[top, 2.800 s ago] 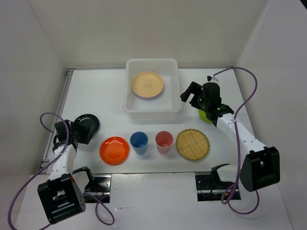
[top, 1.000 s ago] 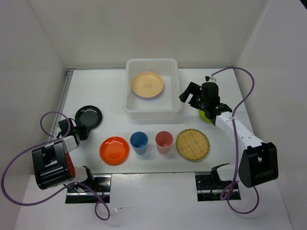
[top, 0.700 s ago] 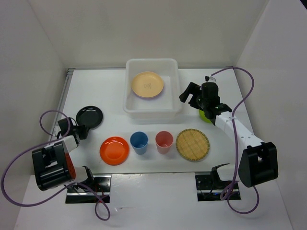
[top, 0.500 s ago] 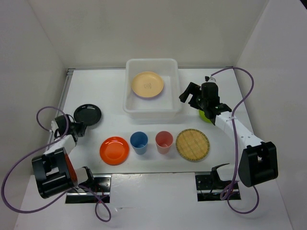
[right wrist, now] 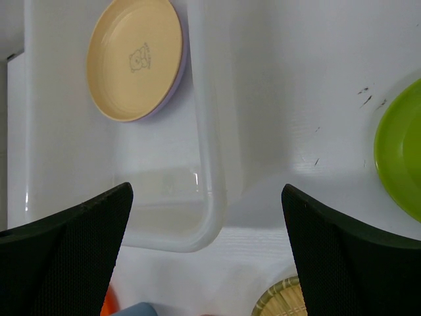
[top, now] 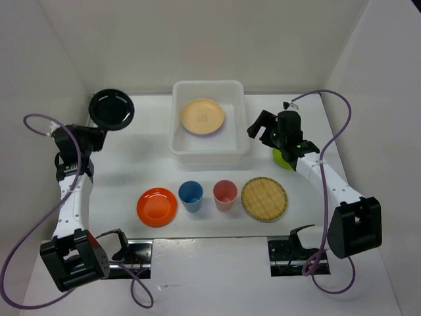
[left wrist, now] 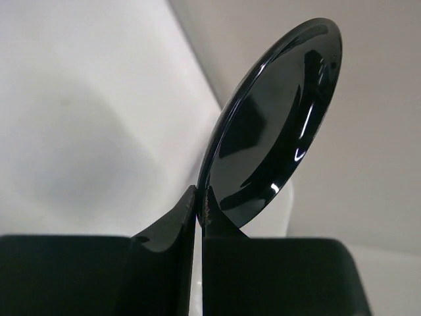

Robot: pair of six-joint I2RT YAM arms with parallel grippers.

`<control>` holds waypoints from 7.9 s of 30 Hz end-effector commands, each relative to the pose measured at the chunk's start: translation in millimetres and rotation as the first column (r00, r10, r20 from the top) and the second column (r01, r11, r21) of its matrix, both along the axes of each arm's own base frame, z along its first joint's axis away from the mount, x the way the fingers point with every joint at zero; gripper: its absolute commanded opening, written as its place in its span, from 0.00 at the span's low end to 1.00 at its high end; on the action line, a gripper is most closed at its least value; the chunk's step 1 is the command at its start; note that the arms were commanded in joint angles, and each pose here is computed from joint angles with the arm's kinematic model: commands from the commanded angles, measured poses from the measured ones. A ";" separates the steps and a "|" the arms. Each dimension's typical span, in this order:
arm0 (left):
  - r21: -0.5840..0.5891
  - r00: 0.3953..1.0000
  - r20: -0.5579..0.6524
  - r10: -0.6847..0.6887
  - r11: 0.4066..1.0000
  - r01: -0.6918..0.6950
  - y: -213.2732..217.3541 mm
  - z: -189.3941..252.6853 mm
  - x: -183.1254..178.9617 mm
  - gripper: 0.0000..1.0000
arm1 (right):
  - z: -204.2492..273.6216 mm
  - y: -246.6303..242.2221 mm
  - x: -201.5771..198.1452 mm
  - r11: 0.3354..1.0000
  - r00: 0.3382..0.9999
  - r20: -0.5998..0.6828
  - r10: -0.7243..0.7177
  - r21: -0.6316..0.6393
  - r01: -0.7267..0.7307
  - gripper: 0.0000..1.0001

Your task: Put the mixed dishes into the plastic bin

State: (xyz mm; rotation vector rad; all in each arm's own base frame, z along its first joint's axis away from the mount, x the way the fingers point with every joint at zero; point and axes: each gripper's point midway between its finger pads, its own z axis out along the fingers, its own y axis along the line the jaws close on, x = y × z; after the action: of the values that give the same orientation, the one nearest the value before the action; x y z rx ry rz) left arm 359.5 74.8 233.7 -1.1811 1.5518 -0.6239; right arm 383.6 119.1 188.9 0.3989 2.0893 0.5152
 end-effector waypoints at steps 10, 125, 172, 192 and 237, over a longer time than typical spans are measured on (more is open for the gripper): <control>0.121 0.777 0.057 -0.627 0.777 0.618 -179.4 65.4 108.2 0.00 | 65.2 -30.9 -11.5 0.991 0.977 0.167 -0.133 0.014 0.133 0.98; 0.386 0.685 0.163 -0.710 0.685 0.618 -225.5 205.7 59.6 0.49 | -44.9 -180.0 -20.9 0.684 0.820 -0.181 -0.543 0.471 0.557 0.00; 0.459 0.739 -0.083 -0.669 0.632 0.624 -168.3 142.2 -52.7 0.50 | -80.8 167.6 175.7 0.976 0.980 -0.201 -0.010 0.212 0.053 0.05; 0.349 0.706 -0.214 -0.675 0.622 0.701 -154.3 65.9 -72.0 0.51 | -84.0 160.3 172.0 0.992 0.974 -0.201 -0.103 0.048 0.115 0.72; 0.076 0.171 -0.749 -0.640 0.173 0.982 -265.2 -105.0 -130.6 0.41 | 93.1 78.3 30.2 0.994 0.989 0.098 0.108 -0.038 -0.104 0.98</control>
State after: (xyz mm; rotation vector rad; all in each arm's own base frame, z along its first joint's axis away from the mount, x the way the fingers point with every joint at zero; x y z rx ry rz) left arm 219.6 -192.4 129.1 0.3125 2.7555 -0.5402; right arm 415.1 199.0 253.5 0.2426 2.1128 0.4979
